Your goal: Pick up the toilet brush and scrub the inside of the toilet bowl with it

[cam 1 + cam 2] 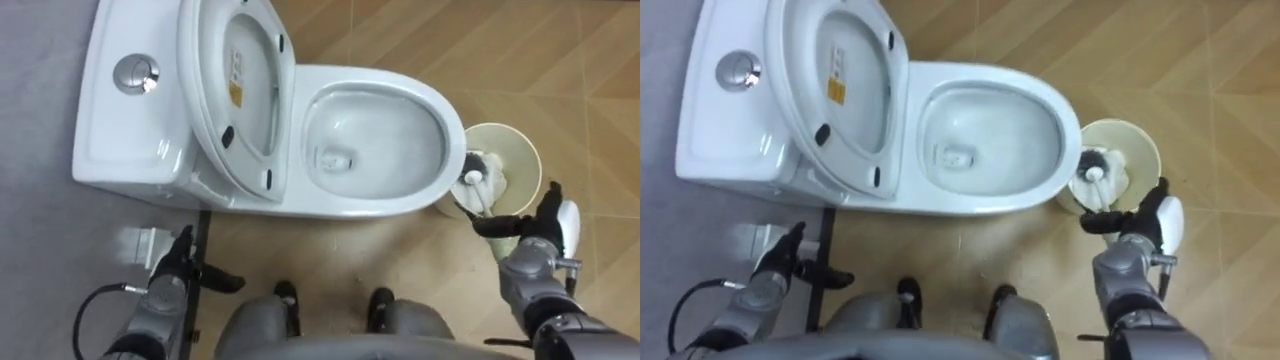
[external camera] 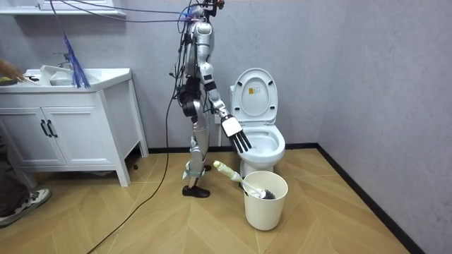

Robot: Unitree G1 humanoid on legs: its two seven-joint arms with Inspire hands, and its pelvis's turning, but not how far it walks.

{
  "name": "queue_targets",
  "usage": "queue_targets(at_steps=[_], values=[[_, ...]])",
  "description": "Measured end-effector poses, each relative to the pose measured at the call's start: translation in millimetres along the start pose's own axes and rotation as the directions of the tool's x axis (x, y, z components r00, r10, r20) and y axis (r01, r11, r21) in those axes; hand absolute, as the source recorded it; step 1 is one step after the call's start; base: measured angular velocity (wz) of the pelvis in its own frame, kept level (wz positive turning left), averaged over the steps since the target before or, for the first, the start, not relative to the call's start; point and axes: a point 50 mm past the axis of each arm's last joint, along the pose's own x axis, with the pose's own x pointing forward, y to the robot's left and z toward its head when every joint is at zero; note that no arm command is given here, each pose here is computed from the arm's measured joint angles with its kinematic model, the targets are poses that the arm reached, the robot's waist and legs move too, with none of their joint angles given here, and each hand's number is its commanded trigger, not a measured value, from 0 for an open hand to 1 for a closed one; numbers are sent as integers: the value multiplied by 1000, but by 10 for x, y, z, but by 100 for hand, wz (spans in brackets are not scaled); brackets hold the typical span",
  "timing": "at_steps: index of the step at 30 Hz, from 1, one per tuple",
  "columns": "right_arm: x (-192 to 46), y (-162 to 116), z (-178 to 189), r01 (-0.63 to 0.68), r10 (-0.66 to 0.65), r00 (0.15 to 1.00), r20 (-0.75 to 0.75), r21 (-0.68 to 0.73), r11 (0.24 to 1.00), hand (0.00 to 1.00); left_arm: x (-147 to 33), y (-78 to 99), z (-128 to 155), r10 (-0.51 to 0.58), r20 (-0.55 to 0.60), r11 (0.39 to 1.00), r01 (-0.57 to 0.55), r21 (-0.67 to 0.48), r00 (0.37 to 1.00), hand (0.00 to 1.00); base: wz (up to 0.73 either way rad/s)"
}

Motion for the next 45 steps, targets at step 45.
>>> queue_targets(at_steps=[45], values=[[392,-495,489,1,9,998,56,-175,985,0,-86,-24,1335,-46,465,996,75,-43,884,0,5]])
